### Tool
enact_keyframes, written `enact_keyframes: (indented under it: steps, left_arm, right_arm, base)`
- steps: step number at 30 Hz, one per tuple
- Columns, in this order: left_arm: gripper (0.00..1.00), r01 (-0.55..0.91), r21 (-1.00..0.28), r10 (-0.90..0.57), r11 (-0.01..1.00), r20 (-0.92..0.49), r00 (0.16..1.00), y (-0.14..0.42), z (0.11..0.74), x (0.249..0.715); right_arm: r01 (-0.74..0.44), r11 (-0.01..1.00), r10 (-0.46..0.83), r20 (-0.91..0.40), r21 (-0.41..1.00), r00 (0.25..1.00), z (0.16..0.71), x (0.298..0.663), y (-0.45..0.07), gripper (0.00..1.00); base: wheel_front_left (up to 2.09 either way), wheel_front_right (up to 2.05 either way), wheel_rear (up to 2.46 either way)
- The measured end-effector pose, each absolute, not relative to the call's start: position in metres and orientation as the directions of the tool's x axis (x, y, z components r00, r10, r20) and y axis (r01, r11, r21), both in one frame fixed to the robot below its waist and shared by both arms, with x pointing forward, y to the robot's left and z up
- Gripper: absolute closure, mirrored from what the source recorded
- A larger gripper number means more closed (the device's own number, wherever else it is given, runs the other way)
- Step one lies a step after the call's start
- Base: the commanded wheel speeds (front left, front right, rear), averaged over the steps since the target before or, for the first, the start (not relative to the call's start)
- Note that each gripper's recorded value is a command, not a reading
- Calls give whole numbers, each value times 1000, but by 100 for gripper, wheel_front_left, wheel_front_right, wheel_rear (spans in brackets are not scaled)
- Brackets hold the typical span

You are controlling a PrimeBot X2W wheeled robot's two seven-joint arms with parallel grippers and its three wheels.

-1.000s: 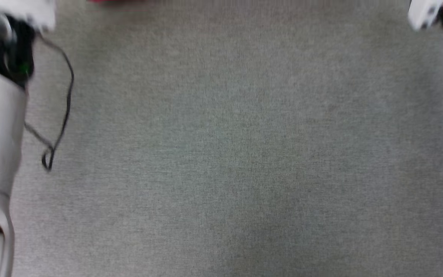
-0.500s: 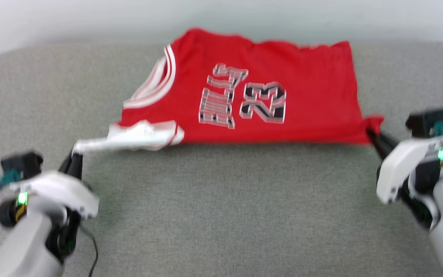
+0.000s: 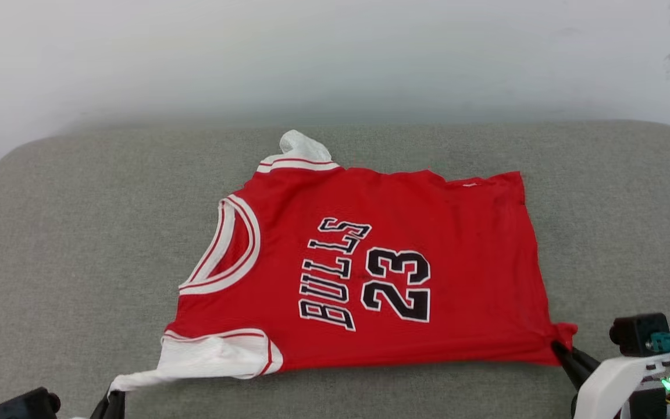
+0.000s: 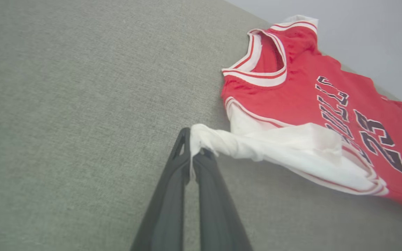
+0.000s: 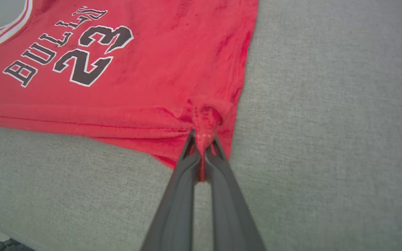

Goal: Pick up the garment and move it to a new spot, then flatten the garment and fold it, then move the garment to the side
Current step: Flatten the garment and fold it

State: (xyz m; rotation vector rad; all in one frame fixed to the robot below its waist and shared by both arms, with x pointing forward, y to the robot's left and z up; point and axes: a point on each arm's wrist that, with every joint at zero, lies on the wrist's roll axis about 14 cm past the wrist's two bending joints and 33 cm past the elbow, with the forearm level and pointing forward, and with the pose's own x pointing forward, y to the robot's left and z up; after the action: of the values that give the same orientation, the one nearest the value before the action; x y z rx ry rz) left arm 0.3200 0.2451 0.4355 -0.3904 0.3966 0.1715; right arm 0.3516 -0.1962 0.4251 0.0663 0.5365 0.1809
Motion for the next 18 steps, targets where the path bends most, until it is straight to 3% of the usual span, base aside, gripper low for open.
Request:
enact_keyframes:
  steps: [3,9,18]
  left_arm:
    - [100,-236,-339,74,911,-429,900,239,440,308]
    - [100,-151,-333,24,931,-355,934,226,469,334]
    - [100,-24,-351,-66,936,-243,968,202,485,407]
  right_arm:
    - [-140,983,183,-523,121,832,423,340,-197,100]
    - [-125,983,178,-533,135,827,427,348,-193,100]
    - [-154,981,193,-514,117,836,432,398,-184,100]
  base:
    - [0,0,0]
    - [0,0,0]
    - [0,0,0]
